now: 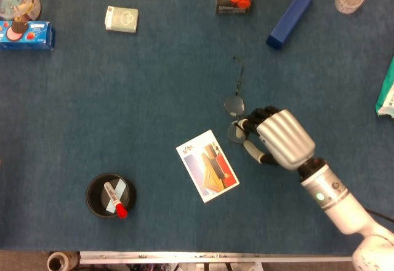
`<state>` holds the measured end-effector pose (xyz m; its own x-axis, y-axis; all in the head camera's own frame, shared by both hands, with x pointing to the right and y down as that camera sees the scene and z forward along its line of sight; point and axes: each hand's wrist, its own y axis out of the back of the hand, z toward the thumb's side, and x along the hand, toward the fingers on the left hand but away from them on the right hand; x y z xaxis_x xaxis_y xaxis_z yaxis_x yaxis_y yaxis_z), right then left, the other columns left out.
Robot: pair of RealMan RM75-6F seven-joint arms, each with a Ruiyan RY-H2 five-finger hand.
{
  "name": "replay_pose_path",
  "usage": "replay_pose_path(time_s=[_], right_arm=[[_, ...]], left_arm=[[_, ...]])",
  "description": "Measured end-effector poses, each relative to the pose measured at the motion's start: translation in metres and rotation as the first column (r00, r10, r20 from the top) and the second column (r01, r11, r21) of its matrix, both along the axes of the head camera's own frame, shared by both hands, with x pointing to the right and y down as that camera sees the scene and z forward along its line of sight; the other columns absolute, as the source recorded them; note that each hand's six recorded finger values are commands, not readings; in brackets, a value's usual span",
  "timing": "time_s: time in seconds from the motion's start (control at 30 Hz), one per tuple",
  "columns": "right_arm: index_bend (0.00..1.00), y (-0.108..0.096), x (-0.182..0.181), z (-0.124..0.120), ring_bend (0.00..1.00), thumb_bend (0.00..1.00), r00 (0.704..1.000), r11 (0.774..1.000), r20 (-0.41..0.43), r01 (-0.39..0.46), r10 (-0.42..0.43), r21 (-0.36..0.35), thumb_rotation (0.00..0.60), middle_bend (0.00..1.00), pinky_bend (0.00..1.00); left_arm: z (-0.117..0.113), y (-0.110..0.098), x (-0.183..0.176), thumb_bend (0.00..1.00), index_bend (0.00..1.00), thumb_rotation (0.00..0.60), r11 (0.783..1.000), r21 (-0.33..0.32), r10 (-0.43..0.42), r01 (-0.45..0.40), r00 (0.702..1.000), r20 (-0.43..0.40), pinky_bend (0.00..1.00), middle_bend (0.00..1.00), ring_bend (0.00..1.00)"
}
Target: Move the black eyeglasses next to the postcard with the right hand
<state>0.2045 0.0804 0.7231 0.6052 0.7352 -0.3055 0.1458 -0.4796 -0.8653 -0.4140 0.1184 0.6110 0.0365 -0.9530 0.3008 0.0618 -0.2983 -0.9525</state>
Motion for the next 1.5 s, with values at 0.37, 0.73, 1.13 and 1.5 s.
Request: replay_pose_path(time_s=[0.37,0.73,1.13,1.5], right_arm=[[0.35,0.010,0.001,-0.001,0.40,0.30,0.998,0.998,-0.019,0.064,-0.063,0.011,0.600,0.53,0.44],[0.30,0.016,0.002,-0.019,0.38,0.28,0.994,0.991,0.000,0.105,-0.106,0.086,0.600,0.47,0.44],[0.30,0.020,0.002,-0.047,0.37,0.28,0.990,0.970,0.012,0.133,-0.138,0.206,0.600,0.47,0.44],[0.30,0.019,-0.019,-0.060,0.35,0.27,0.959,0.913,0.035,0.256,-0.281,0.318,0.600,0.44,0.44]], left_arm=[[0.000,0.000,0.000,0.00,0.57,0.600,1.000,-0.002,-0.001,0.001,1.000,0.001,0.46,0.46,0.38],[0.002,0.000,0.000,0.00,0.57,0.600,1.000,-0.010,0.001,-0.001,1.000,0.005,0.46,0.46,0.38],[0.006,0.000,0.001,0.00,0.57,0.600,1.000,-0.021,0.000,0.000,1.000,0.011,0.46,0.46,0.38],[0.005,-0.001,0.000,0.00,0.57,0.600,1.000,-0.017,-0.003,0.003,1.000,0.006,0.46,0.46,0.38]])
